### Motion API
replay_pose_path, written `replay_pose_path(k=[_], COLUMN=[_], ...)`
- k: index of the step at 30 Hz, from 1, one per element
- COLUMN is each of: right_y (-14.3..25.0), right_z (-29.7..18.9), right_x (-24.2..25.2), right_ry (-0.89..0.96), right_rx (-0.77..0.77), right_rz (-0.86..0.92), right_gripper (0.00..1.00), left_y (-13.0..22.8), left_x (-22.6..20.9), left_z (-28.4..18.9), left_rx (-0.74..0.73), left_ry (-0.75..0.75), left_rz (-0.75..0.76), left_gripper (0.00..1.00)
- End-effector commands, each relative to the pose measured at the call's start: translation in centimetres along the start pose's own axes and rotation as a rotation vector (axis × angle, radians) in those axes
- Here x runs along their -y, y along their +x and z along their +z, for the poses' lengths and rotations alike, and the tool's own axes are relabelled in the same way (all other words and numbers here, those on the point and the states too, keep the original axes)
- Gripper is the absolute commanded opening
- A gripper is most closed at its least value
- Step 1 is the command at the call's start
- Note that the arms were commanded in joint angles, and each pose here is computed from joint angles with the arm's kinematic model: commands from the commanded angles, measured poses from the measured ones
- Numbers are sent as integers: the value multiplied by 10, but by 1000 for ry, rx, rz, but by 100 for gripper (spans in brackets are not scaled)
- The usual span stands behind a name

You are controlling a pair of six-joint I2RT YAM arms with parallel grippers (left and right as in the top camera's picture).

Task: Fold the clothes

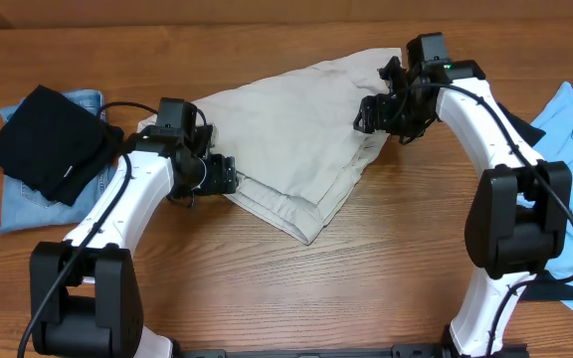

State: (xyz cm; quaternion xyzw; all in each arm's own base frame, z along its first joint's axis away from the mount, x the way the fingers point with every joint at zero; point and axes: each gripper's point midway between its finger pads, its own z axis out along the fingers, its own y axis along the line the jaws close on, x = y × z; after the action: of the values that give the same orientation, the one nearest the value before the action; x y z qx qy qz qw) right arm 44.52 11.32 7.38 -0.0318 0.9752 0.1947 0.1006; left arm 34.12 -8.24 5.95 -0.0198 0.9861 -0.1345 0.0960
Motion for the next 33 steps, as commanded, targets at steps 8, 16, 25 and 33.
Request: replay_pose_path(k=[8,16,25,33], right_y=[-4,-27,-13,-81], right_z=[19,19,22,-54], right_x=[1,2,-12,-69], right_ry=[-33,-25,-72,-220], right_rx=[15,104,49,300], right_rz=[-6,-40,-39,-175], right_gripper=[75,75,7,4], left_y=[1,1,1,1], left_x=[-1,-1,-1,-1], left_z=[4,4,4,4], left_rx=[-2,-2,-1,-2], left_ry=[-9,-9,-9,-9], left_rz=[-18,-18,-18,-18], left_gripper=[80,80,80,80])
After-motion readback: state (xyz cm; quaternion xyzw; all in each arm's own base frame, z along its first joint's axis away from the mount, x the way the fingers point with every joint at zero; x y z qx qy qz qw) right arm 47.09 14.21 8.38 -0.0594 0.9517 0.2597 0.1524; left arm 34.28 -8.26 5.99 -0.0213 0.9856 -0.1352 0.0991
